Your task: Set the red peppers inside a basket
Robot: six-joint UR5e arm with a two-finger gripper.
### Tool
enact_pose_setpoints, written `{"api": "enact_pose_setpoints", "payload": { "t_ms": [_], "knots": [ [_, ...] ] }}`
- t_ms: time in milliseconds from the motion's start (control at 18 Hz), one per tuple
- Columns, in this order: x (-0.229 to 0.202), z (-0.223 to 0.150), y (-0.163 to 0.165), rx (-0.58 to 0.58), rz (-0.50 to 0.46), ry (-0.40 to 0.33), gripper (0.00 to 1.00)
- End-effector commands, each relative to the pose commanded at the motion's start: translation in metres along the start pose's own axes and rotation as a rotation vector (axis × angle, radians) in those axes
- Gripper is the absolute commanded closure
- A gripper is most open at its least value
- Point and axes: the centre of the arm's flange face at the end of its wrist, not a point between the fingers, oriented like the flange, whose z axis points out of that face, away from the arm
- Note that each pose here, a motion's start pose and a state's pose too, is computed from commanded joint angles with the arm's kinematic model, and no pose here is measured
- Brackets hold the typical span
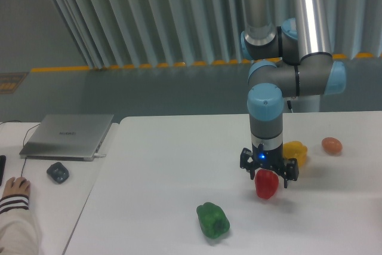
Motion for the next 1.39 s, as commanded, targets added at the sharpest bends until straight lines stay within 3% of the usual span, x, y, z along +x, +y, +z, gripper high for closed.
{"api": "enact_pose_setpoints", "payload": {
  "t_ms": [222, 278, 778, 1111, 1389],
  "knots": [
    [0.001, 0.006, -0.001, -0.010, 0.004, 0.003, 0.02],
    [0.001, 0.006, -0.001, -0.012, 0.005, 0.004, 0.13],
    [0.006, 0.007, -0.002, -0.027, 0.031, -0.028, 0.42],
    [-0.003, -0.025, -0.011, -0.025, 0.034, -0.050, 0.43],
    [-0.036, -0.060, -0.007, -0.049, 0.249, -0.140, 0.43]
  ]
}}
